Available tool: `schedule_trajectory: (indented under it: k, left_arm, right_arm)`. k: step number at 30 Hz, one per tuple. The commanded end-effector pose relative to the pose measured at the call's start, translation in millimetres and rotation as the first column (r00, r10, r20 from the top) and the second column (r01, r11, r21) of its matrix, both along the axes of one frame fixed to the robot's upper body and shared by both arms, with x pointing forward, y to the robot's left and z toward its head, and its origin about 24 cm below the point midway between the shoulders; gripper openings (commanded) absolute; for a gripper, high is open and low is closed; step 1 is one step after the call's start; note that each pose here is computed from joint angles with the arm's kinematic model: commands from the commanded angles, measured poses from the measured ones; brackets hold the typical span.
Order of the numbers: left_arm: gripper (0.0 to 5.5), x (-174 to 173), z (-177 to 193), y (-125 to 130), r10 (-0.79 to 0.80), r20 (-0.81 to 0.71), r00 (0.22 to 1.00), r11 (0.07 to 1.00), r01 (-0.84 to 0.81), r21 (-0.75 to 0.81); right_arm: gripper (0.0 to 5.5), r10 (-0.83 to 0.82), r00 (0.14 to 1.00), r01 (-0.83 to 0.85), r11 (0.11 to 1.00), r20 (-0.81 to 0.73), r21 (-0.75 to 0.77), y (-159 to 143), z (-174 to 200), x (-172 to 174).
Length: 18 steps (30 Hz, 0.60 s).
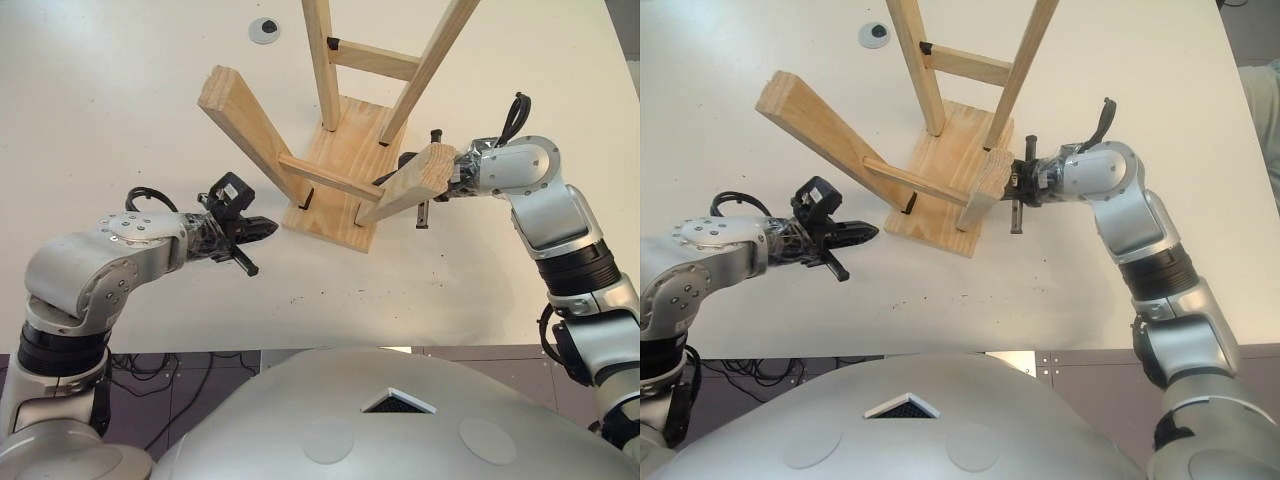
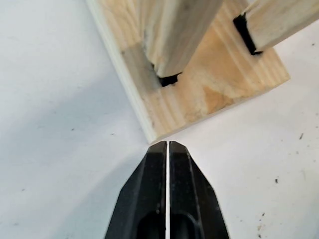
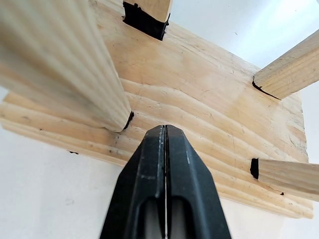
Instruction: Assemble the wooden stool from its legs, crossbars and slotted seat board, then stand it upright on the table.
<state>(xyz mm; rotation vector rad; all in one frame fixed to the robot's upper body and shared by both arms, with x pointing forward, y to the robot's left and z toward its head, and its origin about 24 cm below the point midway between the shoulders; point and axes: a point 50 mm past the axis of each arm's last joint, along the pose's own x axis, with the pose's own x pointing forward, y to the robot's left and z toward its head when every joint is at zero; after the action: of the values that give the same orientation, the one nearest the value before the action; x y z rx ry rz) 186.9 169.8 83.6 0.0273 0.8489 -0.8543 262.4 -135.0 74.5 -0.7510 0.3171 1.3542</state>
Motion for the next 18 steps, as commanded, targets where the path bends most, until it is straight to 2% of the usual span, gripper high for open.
schedule_trajectory:
  k: [1, 4, 8, 15, 16, 18]
  left_arm:
    - [0.04, 22, 13, -12, 0.124, 0.07, 0.99, 0.983, -0.113, -0.147]
    - [0.04, 35, 10, -6, 0.237, 0.077, 0.969, 0.965, -0.225, -0.132]
    - [0.04, 43, 1, -2, 0.263, 0.086, 0.961, 0.964, -0.259, -0.056]
    - [0.04, 53, -10, -8, 0.273, 0.093, 0.957, 0.962, -0.27, -0.049]
    - [0.04, 54, -11, -8, 0.272, 0.095, 0.958, 0.962, -0.269, -0.045]
    - [0.04, 53, -11, -5, 0.275, 0.096, 0.957, 0.961, -0.273, -0.041]
  right_arm:
    - [0.0, 0.027, 0.999, -0.027, 1.0, -0.025, -0.009, 5, -5, -6]
    - [0.0, 0.056, 0.997, -0.057, 0.998, -0.05, -0.018, 7, -7, -13]
    - [0.0, 0.142, 0.987, -0.143, 0.99, -0.081, -0.012, 21, -5, -22]
    - [0.0, 0.354, 0.932, -0.355, 0.935, 0.071, -0.009, 103, 7, -15]
    - [0.0, 0.357, 0.931, -0.358, 0.934, 0.074, -0.01, 106, 8, -15]
    - [0.0, 0.315, 0.948, -0.316, 0.949, 0.043, 0.01, 91, 16, -10]
